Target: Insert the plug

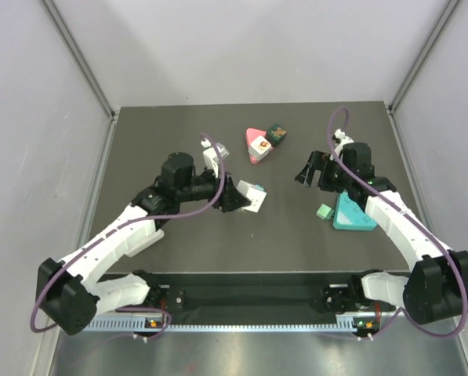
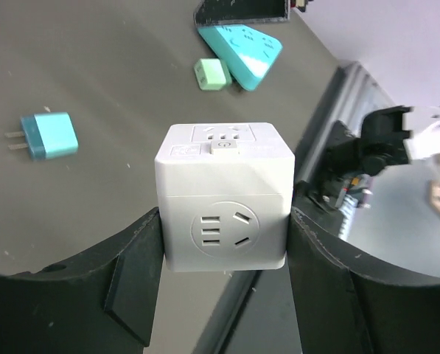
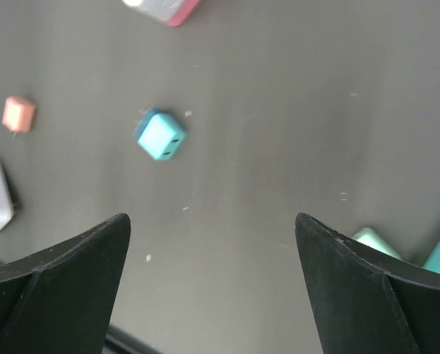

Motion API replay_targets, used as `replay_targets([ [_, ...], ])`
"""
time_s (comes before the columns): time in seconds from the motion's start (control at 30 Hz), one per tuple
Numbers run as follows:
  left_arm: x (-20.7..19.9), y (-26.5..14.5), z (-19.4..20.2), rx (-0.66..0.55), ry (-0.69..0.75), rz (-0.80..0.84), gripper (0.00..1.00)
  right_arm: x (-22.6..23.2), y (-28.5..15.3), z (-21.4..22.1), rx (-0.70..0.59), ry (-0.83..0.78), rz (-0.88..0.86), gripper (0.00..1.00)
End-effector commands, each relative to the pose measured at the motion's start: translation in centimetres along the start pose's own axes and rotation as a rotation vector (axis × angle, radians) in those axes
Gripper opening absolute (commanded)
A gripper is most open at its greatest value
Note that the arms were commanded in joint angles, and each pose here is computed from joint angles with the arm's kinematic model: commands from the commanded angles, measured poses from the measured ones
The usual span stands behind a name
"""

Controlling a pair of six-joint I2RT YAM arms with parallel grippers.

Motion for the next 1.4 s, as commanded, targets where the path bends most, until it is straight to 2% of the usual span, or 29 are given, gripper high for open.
replay_targets([
  [0.0, -1.2, 0.6, -2.3, -0.11, 0.153, -0.139, 0.0, 3.1, -1.9, -1.9, -0.065, -0.059, -0.129, 0.92],
  [0.1, -0.9, 1.0, -2.1, -0.19, 0.222, -0.306, 0.0, 4.5, -2.9, -2.8, -0.042, 0.043, -0.115, 0.9],
  [0.17, -1.4, 1.1, -1.8, -0.218, 0.28, -0.343, 0.0, 5.8, -3.6, -3.0, -0.036, 0.024, -0.12, 0.9],
  [0.2, -0.8, 1.0, -1.4, -0.235, 0.296, -0.419, 0.0, 7.1, -4.3, -4.0, -0.063, -0.02, -0.138, 0.9],
  [0.23, -0.9, 1.0, -1.8, -0.265, 0.335, -0.426, 0.0, 8.5, -4.6, -3.6, -0.042, -0.062, -0.161, 0.9],
  [0.37, -1.8, 1.5, -1.2, -0.272, 0.4, -0.417, 0.0, 12.3, -5.5, -2.9, 0.07, -0.208, -0.312, 0.91],
  [0.5, -2.5, 1.8, -0.7, -0.258, 0.454, -0.419, 0.0, 14.1, -4.9, -1.4, 0.178, -0.317, -0.427, 0.91],
  [0.7, -3.3, 1.5, -0.1, -0.268, 0.489, -0.406, 0.0, 15.5, -3.5, 0.5, 0.323, -0.428, -0.481, 0.91],
  [0.87, -3.3, 1.4, 0.2, -0.262, 0.495, -0.398, 0.0, 16.4, -2.1, 2.3, 0.445, -0.46, -0.563, 0.9],
  [0.97, -3.6, 1.4, 0.4, -0.27, 0.499, -0.371, 0.0, 16.6, -1.7, 2.8, 0.479, -0.454, -0.594, 0.89],
  [1.03, -3.5, 1.5, 0.6, -0.266, 0.499, -0.366, 0.0, 16.6, -1.1, 3.1, 0.499, -0.449, -0.606, 0.81],
  [1.1, -3.5, 1.6, 0.7, -0.253, 0.523, -0.363, 0.0, 16.7, -0.9, 3.3, 0.498, -0.451, -0.629, 0.77],
  [1.37, -3.5, 1.6, 0.9, -0.248, 0.535, -0.372, 0.0, 17.2, -0.2, 3.3, 0.515, -0.44, -0.68, 0.82],
])
Point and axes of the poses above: each gripper's point midway between its finger pads, its own y axis out along the fingers, its own x axis along the line the jaws close on, z = x × y, the point moved 8 cm from there along -y, back along the fingers, and after that the axes turned 3 degrees about y, right-handed, at the moved point
